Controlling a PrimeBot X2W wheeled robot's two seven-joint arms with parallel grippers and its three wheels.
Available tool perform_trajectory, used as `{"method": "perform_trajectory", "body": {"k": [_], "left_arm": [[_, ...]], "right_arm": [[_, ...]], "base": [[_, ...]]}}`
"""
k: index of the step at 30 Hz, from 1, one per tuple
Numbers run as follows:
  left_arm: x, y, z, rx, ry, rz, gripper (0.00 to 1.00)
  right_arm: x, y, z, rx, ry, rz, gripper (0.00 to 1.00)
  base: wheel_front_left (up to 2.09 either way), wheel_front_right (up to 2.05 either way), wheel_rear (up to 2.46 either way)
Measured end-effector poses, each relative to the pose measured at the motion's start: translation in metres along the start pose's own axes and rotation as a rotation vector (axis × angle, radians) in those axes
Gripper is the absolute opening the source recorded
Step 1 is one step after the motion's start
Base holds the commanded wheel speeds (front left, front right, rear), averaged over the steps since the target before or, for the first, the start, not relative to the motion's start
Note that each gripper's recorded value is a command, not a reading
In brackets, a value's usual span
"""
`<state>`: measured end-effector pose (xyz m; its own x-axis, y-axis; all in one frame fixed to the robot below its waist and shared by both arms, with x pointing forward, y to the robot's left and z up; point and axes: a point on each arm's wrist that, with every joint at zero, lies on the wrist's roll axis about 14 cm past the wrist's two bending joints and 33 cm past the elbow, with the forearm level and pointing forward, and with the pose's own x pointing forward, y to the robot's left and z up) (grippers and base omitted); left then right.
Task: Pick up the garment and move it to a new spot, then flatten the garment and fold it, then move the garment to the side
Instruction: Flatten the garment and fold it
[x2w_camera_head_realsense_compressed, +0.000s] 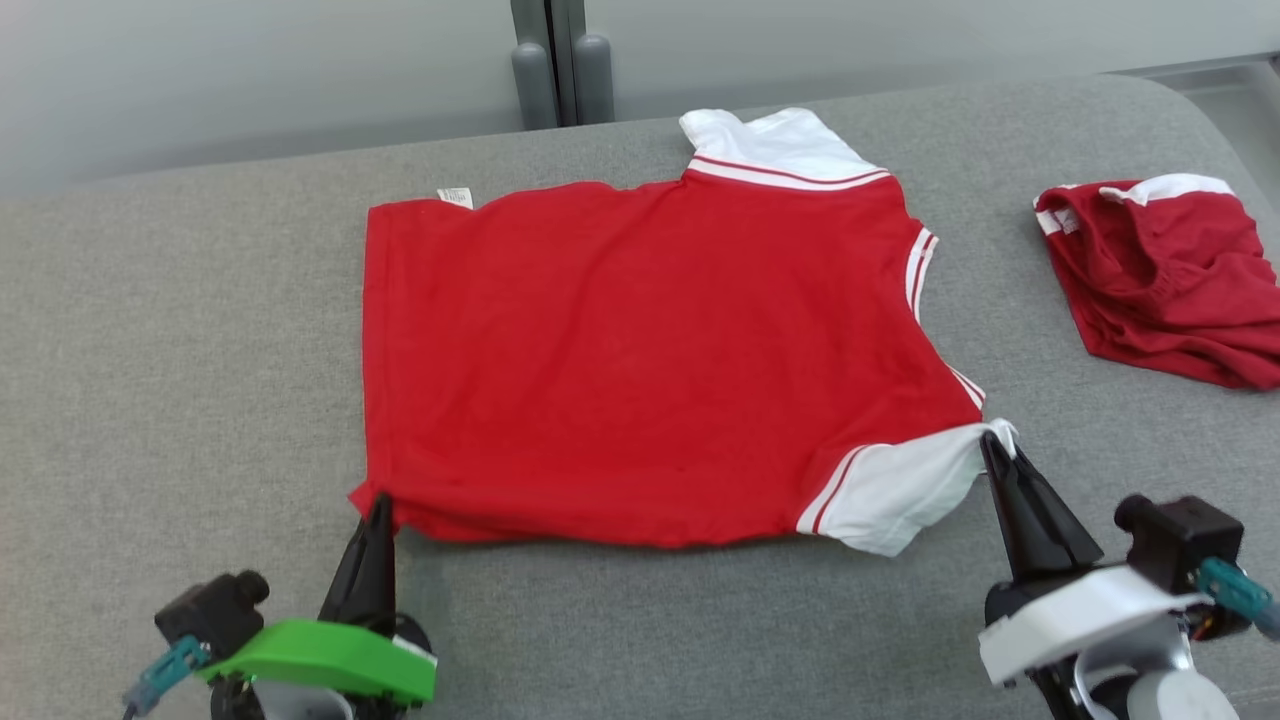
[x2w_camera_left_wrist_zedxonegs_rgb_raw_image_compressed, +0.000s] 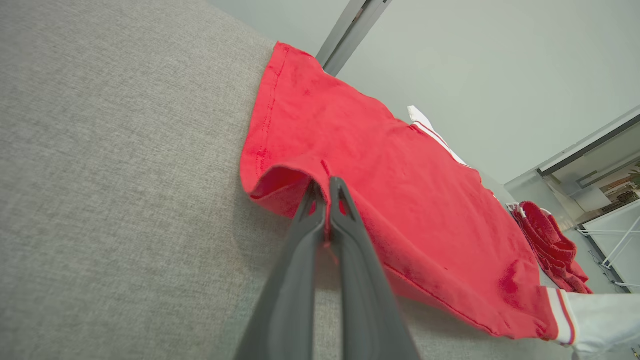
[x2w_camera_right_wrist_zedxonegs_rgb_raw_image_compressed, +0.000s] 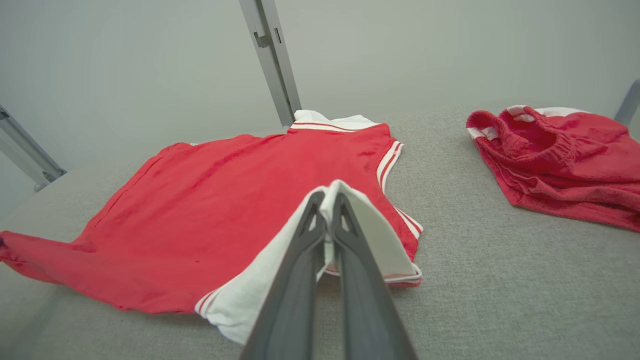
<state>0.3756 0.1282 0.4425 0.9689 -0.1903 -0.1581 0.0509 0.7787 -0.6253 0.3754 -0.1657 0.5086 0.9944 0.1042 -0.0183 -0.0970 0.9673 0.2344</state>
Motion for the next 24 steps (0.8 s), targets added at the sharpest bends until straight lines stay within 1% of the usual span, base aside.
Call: {"method": "perform_trajectory", "body": {"k": [1,5,10,13,18,24], "left_arm": [[0.005,-0.001,0.001,-0.025,-0.006,0.002,0.0],[0.025,0.001,0.011,-0.066,-0.045,0.013,0.0],[0.05,0.004,0.014,-0.086,-0.053,0.027,0.0],[0.063,0.008,0.011,-0.086,-0.036,0.038,0.0],[0.079,0.015,0.005,-0.081,-0.019,0.06,0.0],[0.086,0.018,0.0,-0.073,0.0,0.065,0.0]], "right_arm": [[0.005,0.0,-0.001,0.002,0.003,0.001,0.0],[0.031,-0.001,0.002,0.014,-0.02,0.007,0.0],[0.069,0.003,0.007,0.002,-0.034,0.033,0.0],[0.09,0.002,0.005,-0.014,-0.03,0.035,0.0],[0.12,-0.01,0.0,-0.019,-0.029,0.004,0.0],[0.144,-0.015,-0.013,-0.025,0.005,-0.013,0.0]], "base": [[0.0,0.0,0.0],[0.0,0.0,0.0],[0.0,0.0,0.0],[0.0,0.0,0.0],[0.0,0.0,0.0],[0.0,0.0,0.0]]}}
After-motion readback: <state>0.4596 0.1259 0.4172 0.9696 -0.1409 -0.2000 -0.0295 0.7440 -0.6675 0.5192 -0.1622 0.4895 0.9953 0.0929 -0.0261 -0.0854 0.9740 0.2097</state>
